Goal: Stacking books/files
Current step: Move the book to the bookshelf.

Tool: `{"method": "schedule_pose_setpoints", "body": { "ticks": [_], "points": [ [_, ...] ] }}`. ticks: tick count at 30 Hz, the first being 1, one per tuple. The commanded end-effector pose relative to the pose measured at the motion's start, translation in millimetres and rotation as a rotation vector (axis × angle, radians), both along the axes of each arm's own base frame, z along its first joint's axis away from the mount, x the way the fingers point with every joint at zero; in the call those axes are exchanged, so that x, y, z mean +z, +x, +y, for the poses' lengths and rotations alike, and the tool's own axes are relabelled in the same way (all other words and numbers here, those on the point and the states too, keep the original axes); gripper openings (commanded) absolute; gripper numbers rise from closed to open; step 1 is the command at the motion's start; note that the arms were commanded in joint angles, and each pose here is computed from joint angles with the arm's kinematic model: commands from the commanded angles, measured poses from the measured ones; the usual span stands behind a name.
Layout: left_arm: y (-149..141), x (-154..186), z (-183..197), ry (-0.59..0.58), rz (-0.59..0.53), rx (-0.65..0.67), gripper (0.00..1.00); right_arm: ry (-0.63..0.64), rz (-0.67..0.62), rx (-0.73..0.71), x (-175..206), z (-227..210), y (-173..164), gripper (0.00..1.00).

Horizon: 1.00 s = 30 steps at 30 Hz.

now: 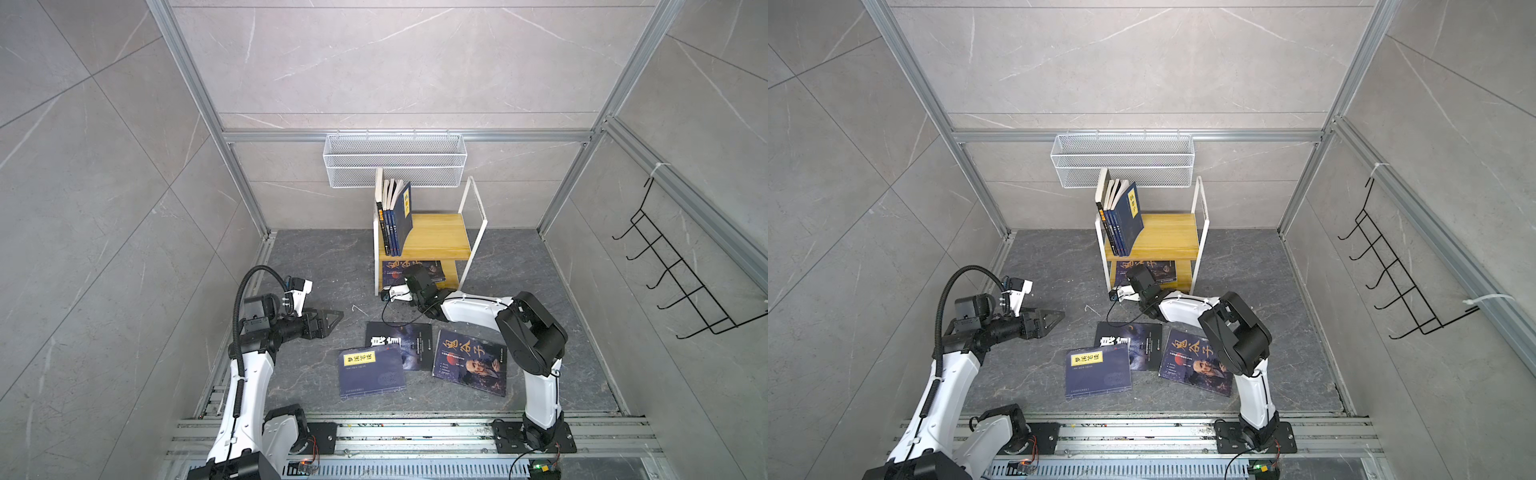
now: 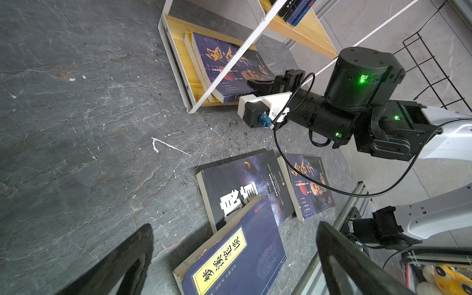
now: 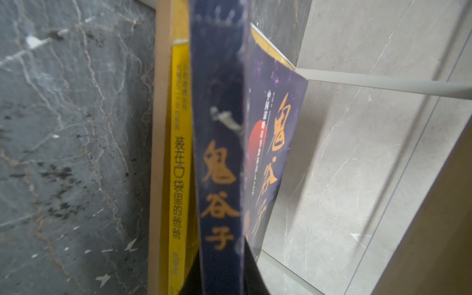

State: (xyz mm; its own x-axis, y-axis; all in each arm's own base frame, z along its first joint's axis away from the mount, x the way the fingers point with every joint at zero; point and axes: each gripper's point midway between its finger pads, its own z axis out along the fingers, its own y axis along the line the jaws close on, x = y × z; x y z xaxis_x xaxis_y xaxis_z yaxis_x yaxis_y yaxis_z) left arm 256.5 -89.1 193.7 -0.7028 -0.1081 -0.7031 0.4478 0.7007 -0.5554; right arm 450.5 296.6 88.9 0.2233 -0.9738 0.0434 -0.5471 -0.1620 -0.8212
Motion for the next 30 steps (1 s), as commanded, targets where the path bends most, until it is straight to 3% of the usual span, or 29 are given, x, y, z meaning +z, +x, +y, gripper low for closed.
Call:
{"method": "schedule_pose_setpoints", "body": {
  "ticks": [1, 6, 12, 19, 25, 30],
  "points": [
    [2, 14, -1, -0.014, -0.041, -0.009, 1.00, 0.001, 0.025, -0.017, -4, -1, 2, 0.08],
    [2, 13, -1, -0.014, -0.048, -0.009, 1.00, 0.048, 0.160, -0.009, -1, -2, -20, 0.35],
    [4, 14, 0, -0.024, -0.039, -0.005, 1.00, 0.082, 0.265, 0.002, 4, -1, -38, 0.49],
    [3, 15, 1, -0.030, -0.039, 0.002, 1.00, 0.110, 0.274, -0.025, 11, 2, -34, 0.50],
    [4, 14, 3, -0.036, -0.031, 0.009, 1.00, 0.105, 0.253, -0.058, 11, 1, -25, 0.42],
    [4, 14, 3, -0.041, -0.030, 0.009, 1.00, 0.070, 0.217, -0.091, 4, -4, -14, 0.41]
  ]
}}
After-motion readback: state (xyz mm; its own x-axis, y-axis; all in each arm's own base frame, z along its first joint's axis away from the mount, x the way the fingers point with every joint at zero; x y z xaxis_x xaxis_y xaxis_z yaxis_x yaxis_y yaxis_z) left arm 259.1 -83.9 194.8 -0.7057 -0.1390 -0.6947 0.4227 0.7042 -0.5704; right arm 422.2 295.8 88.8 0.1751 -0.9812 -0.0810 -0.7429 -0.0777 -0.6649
